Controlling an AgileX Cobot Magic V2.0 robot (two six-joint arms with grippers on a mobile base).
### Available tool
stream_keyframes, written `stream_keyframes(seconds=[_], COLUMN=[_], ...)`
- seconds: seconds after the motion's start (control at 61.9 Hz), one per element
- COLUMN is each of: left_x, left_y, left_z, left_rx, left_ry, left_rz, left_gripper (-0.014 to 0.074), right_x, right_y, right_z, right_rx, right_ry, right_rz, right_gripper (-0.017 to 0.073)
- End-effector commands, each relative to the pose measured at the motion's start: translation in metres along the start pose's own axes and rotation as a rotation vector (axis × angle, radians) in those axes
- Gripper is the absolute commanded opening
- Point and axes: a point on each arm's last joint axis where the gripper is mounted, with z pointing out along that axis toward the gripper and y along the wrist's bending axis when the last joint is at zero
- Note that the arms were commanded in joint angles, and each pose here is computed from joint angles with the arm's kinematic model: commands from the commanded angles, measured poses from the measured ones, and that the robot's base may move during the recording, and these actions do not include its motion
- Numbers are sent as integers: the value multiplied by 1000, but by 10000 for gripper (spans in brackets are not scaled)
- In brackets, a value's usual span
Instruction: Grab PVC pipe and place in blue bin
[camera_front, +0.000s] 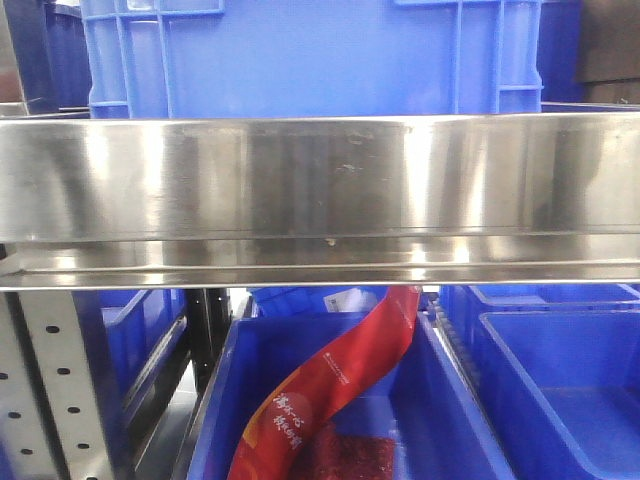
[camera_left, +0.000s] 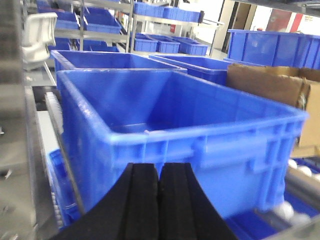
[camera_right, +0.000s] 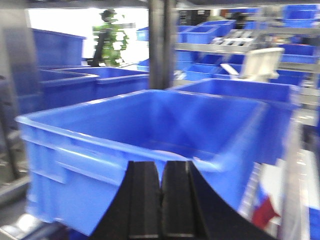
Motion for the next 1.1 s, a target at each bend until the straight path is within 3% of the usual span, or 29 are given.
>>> stream_keyframes(seconds=[0.0, 0.161, 0.371, 1.082], left_x=[7, 15, 11, 9], left_y=[1, 2, 2, 1], left_z=[-20, -48, -69, -72], left_rx=[6, 5, 11, 13], left_ry=[-65, -131, -214, -238], left_rz=[22, 56, 59, 59], left_gripper=[-111, -111, -111, -111], right_x=[1, -2, -5, -1], right_y=[-5, -5, -4, -5], right_z=[-13, -31, -38, -37], right_rx=[35, 43, 41, 42], right_ry=[-53, -104, -139, -127], right_rz=[1, -1, -2, -2], right_gripper=[-169, -169, -169, -169])
